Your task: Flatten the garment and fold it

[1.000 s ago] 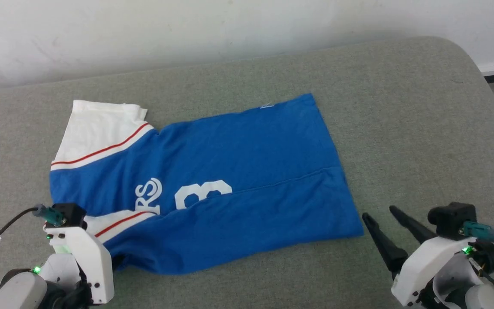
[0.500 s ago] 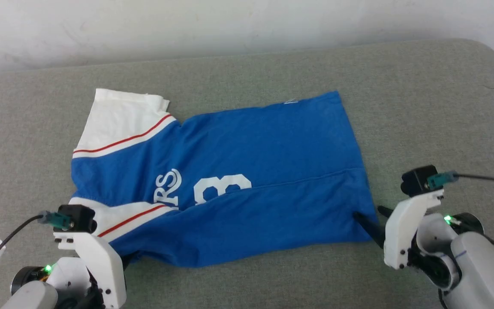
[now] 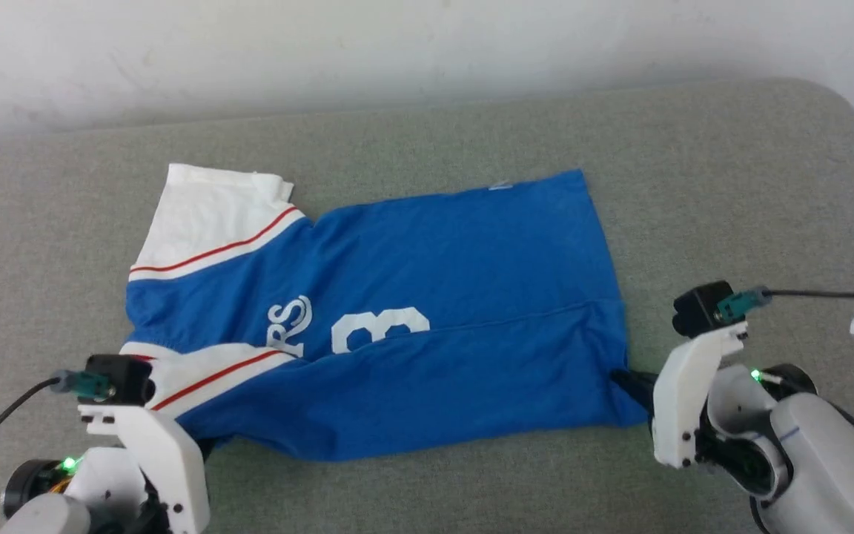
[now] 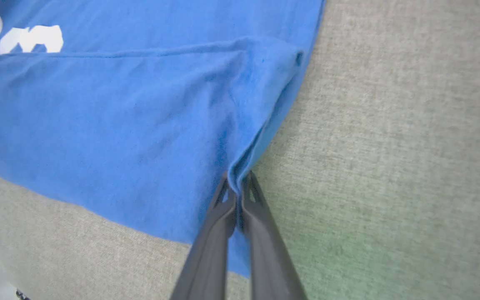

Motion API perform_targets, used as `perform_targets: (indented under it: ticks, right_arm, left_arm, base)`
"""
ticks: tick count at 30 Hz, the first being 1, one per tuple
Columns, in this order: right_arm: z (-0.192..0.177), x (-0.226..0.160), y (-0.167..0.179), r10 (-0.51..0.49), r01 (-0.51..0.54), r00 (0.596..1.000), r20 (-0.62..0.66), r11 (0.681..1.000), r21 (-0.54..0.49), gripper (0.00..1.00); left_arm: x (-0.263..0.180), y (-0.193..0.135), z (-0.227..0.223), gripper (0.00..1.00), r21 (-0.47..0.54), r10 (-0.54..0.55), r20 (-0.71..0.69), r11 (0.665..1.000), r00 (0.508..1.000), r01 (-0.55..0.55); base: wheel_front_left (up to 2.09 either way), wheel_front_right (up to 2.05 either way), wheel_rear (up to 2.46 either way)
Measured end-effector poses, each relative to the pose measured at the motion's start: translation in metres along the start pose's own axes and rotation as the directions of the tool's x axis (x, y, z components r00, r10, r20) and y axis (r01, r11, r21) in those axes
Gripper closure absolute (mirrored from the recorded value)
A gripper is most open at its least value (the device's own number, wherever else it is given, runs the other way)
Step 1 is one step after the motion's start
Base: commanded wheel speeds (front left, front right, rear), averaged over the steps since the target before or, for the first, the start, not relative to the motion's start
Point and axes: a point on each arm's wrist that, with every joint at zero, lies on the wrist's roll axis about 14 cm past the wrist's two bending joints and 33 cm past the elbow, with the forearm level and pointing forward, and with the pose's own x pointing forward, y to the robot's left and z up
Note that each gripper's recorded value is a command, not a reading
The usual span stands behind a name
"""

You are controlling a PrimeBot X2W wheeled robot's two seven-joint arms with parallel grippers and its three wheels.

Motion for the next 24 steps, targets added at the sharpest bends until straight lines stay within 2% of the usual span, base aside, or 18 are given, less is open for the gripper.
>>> perform_targets:
  ticks: [7, 15, 16, 17, 18, 21, 24]
  right_arm:
    - [0.001, -0.037, 0.008, 0.016, -0.013, 0.992, 0.126, 1.0, -0.026, 1.0]
    - [-0.066, -0.059, 0.014, -0.014, 0.01, 0.998, 0.067, 0.998, 0.058, 1.0]
    - [-0.071, -0.059, 0.013, -0.024, 0.02, 0.998, 0.065, 0.998, 0.064, 0.69]
    - [-0.072, -0.059, 0.014, -0.027, 0.02, 0.996, 0.08, 0.996, 0.09, 0.0]
    - [-0.073, -0.058, 0.016, -0.029, 0.02, 0.995, 0.09, 0.995, 0.097, 0.0]
    - [-0.062, -0.058, 0.013, -0.059, 0.043, 0.982, 0.179, 0.995, 0.094, 0.0]
    - [-0.034, -0.066, 0.018, -0.069, 0.042, 0.935, 0.349, 0.996, 0.085, 0.0]
  left_arm:
    - [-0.026, 0.008, 0.003, 1.0, 0.021, 0.056, 0.06, 0.998, 0.997, -0.058]
    - [-0.035, -0.002, -0.047, 1.0, -0.034, 0.029, -0.068, 0.999, 0.997, -0.031]
    - [-0.034, -0.003, -0.053, 1.0, -0.046, 0.027, -0.083, 0.998, 0.996, -0.031]
    - [-0.032, -0.004, -0.057, 0.76, -0.058, 0.023, -0.094, 0.998, 0.995, -0.029]
    - [-0.031, -0.004, -0.06, 0.0, -0.072, 0.022, -0.102, 0.997, 0.995, -0.029]
    - [-0.028, 0.001, -0.061, 0.0, -0.1, 0.041, -0.078, 0.994, 0.996, -0.049]
    - [-0.031, 0.011, -0.053, 0.0, -0.123, 0.08, -0.019, 0.989, 0.997, -0.082]
  base:
    - [0.0, 0.0, 0.0]
    - [0.0, 0.0, 0.0]
    - [0.0, 0.0, 0.0]
    - [0.0, 0.0, 0.0]
    - [0.0, 0.0, 0.0]
    - [0.0, 0.0, 0.0]
    - [0.0, 0.0, 0.0]
